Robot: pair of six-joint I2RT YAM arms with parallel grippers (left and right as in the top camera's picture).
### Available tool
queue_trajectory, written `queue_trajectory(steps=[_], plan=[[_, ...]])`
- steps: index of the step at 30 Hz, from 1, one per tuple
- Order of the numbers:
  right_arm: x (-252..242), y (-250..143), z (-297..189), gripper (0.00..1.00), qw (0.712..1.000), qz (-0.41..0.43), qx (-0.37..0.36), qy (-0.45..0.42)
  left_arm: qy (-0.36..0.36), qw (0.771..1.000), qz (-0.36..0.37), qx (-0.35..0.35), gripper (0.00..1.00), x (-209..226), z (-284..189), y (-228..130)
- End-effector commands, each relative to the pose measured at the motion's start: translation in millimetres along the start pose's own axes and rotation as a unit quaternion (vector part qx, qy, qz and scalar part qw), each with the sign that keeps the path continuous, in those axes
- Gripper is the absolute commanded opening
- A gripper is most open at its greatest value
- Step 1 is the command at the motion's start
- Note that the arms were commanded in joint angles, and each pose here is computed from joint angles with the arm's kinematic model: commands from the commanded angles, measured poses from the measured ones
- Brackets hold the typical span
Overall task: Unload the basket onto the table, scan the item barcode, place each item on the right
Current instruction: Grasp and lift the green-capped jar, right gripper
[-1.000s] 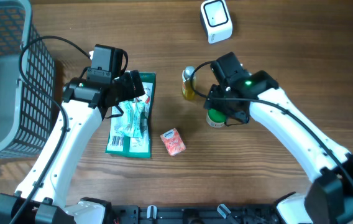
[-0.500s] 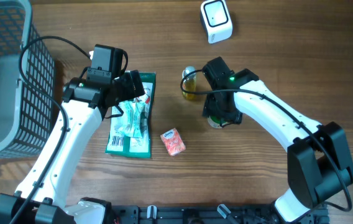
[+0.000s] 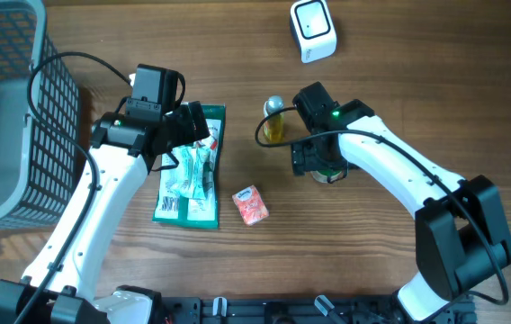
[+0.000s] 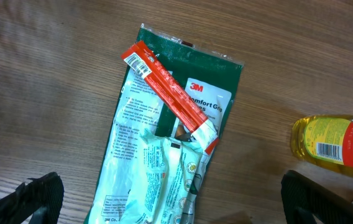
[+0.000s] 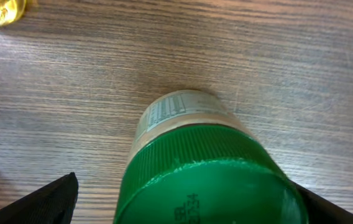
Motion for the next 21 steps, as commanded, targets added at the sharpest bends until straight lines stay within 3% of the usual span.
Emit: queue_trajectory(steps=[1, 12, 21], plan=[[1, -2, 3, 1.0, 0.999, 0.029, 0.015, 0.001, 0.003, 1.0, 0.001, -0.012, 1.0, 1, -4, 5], [-13, 3, 7, 0.87, 0.999, 0.045, 0.027, 0.014, 0.003, 1.0, 0.001, -0.012, 1.0, 1, -4, 5], [-10, 2, 23, 0.84, 0.998, 0.046, 0.052, 0.013, 0.003, 1.0, 0.001, -0.012, 1.0, 1, -4, 5]])
Point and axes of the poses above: each gripper's point midway between its finger pads, its own z axis out along the fingers, its own x axis along the line the jaws close on, y = z × x, the point moved 8 cm from there along -z, back along the fingers, and after that the axes turned 3 degrees about z, right-handed, at the moved point
